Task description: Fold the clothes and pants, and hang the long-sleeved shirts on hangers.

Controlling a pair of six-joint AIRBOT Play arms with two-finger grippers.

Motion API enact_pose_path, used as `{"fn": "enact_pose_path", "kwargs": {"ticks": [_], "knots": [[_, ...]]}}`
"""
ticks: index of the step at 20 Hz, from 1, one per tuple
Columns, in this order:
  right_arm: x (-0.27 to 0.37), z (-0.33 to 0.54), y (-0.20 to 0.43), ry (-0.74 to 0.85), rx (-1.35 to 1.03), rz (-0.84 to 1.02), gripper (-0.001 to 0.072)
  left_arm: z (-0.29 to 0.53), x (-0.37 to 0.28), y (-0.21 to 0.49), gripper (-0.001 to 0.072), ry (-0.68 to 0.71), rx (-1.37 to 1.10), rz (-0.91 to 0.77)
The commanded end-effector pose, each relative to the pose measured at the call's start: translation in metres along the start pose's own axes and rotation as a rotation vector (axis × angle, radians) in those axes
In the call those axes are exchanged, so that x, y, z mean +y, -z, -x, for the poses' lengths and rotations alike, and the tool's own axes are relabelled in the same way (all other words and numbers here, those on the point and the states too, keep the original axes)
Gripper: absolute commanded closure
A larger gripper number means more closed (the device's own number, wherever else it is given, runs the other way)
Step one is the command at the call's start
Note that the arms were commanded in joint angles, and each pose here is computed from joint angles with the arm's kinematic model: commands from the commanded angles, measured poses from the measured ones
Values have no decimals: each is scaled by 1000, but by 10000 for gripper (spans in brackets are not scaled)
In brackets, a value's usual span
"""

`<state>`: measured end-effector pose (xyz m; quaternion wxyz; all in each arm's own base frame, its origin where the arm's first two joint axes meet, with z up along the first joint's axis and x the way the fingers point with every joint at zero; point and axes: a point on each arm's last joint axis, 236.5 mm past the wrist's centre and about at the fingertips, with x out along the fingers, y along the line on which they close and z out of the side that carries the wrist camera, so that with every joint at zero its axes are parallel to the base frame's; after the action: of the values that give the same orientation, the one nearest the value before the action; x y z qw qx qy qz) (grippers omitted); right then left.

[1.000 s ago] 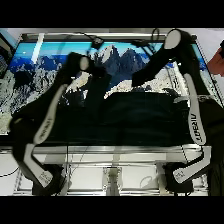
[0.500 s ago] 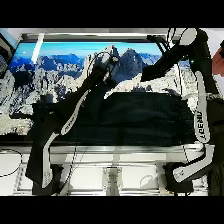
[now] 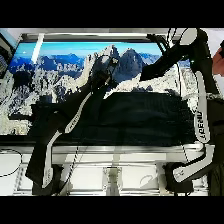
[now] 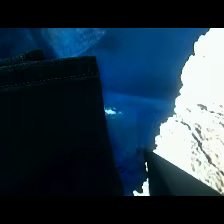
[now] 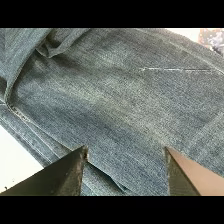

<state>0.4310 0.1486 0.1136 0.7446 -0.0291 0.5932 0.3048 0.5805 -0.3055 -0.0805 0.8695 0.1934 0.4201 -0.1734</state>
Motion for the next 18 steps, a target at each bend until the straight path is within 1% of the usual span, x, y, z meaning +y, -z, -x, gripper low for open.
{"fn": "enact_pose_path", "kwargs": {"ticks": [1, 2, 4, 5, 9, 12, 14, 16, 18], "knots": [[1, 0, 0, -3, -2, 2, 166, -8, 3, 0, 417, -15, -14, 25], [1, 0, 0, -3, -2, 3, 166, -8, 8, -3, 484, -25, -27, 42], [1, 0, 0, -3, -2, 2, 167, -9, 17, -1, 572, -36, -22, 66], [1, 0, 0, -3, -2, 2, 166, -9, 22, 2, 576, -41, -10, 81], [1, 0, -1, -3, -3, 2, 166, -11, 35, 10, 672, -51, 17, 110], [1, 0, -1, -3, -3, 2, 166, -7, 37, 7, 672, -52, 14, 114], [0, 0, -1, -1, -5, 2, 166, 8, 46, -7, 672, -59, -19, 126], [-1, 0, -3, 5, -15, 1, 166, 40, 79, -30, 672, -87, -82, 165], [-2, 0, -4, 10, -17, 1, 167, 84, 135, -51, 672, -142, -149, 229]]}}
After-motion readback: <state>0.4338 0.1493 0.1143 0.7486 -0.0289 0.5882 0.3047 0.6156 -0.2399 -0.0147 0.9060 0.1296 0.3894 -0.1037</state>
